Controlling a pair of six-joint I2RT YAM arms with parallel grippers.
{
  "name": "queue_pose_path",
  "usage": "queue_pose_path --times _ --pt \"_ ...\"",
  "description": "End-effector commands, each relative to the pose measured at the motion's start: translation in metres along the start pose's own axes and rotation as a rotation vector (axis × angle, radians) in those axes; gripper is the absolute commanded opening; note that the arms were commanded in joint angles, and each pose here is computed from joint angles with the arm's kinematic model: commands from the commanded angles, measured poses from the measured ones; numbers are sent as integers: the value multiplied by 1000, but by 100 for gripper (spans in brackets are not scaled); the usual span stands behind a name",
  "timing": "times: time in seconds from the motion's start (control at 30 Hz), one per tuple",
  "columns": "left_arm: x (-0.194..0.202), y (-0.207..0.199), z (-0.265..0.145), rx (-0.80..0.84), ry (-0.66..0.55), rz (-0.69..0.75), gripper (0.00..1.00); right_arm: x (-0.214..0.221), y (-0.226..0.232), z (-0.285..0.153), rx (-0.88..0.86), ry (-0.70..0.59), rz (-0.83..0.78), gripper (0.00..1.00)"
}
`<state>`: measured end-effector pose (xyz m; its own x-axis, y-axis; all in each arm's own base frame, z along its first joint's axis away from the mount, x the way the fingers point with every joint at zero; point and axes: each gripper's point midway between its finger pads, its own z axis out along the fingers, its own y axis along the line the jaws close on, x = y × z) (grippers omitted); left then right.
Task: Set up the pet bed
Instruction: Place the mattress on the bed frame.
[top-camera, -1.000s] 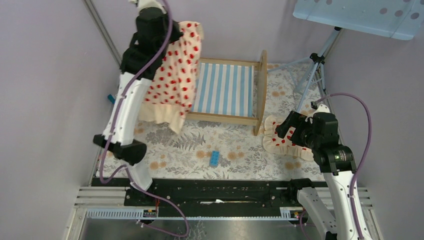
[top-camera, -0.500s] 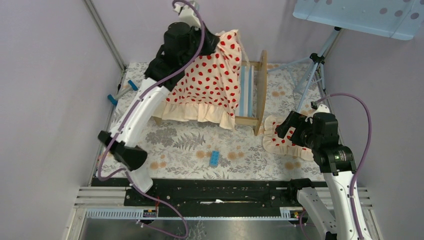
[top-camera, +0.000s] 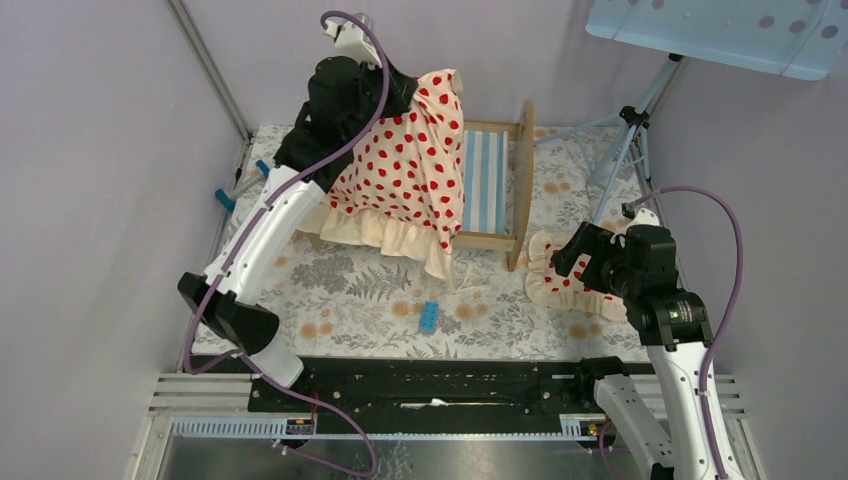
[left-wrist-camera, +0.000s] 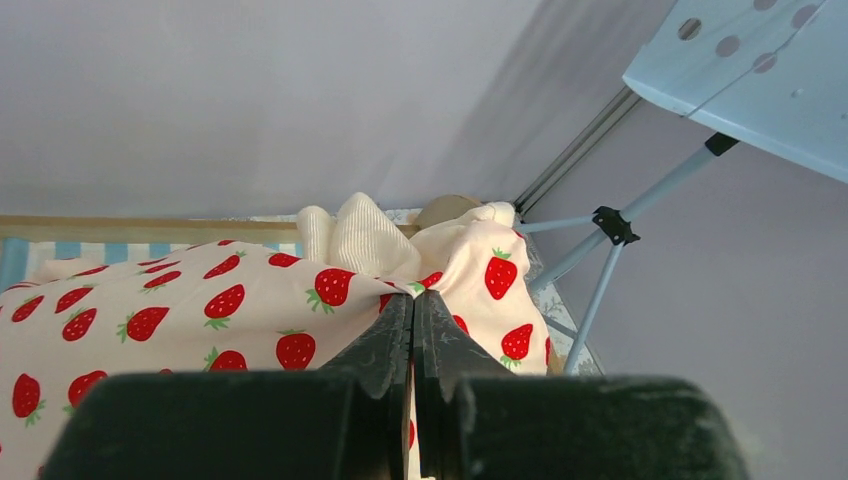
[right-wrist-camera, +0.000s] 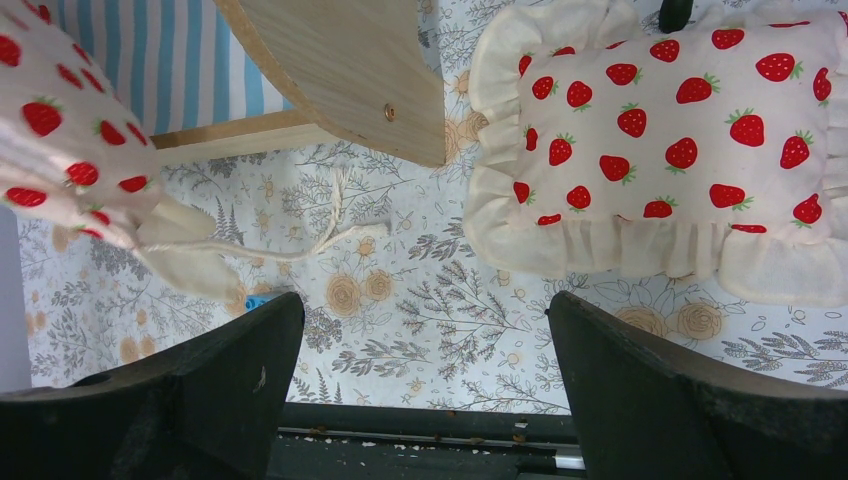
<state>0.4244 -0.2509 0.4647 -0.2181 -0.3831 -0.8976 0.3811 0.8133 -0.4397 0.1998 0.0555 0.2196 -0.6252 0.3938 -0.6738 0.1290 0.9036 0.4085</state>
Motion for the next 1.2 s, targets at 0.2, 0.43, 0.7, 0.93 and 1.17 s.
queue_pose_path --times 0.2,0.43,0.7,0.93,1.17 --pt "-20 -22 71 97 -154 -122 0 -5 -4 5 26 -18 0 100" --pt "27 -40 153 251 -88 -257 50 -5 -6 7 34 -17 7 100" --pt "26 6 109 26 -80 -74 99 -14 -6 2 43 -58 -5 100" --pt "3 83 5 -311 -31 56 99 -52 16 -14 -12 -144 -37 100" --pt "23 187 -83 -547 86 16 99 -95 68 -4 -120 -124 -29 100"
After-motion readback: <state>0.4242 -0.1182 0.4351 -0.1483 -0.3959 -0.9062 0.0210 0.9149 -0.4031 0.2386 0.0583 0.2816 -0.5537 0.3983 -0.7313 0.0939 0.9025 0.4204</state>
